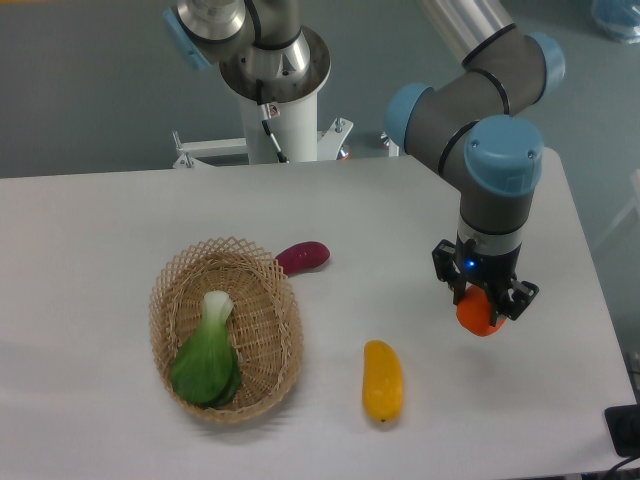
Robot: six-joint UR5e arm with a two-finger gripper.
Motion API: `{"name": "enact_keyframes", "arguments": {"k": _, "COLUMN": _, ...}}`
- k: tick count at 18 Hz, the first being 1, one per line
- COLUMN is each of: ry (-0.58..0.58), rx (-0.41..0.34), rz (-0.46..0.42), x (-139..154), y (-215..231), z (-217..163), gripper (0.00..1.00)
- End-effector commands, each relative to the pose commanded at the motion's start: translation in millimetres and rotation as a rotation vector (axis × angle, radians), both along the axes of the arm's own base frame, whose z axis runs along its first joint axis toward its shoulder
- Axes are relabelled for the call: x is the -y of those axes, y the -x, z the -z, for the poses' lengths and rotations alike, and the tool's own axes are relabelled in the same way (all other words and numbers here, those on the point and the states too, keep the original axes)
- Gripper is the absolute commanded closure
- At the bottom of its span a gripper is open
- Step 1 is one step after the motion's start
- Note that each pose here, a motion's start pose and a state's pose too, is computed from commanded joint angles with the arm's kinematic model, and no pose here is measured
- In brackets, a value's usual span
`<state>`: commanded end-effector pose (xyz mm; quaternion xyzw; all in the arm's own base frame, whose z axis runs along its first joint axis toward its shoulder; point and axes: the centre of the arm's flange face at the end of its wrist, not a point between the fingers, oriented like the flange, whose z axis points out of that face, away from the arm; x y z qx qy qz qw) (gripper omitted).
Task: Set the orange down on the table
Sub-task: 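Carry the held orange with the gripper toward the red vegetable and lower it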
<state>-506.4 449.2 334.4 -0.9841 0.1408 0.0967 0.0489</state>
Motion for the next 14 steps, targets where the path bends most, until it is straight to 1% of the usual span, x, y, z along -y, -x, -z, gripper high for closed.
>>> {"name": "enact_keyframes", "arguments": {"k": 8, "ry": -0.005, "rx": -0.005, "rz": -0.015, "x": -4.7, "y": -1.4, "z": -1.5, "gripper": 0.42}}
{"name": "enact_keyframes", "arguments": {"k": 11, "ry": -0.009, "rx": 0.004, "rz": -0.056, "x": -6.3, "y": -0.5, "z": 4.3, "gripper": 0.41}}
{"name": "enact_keyframes", "arguments": {"k": 14, "ry": -0.007, "rx": 0.013, "rz": -0.057, "x": -5.7, "y": -2.1, "z": 8.0, "gripper": 0.41}}
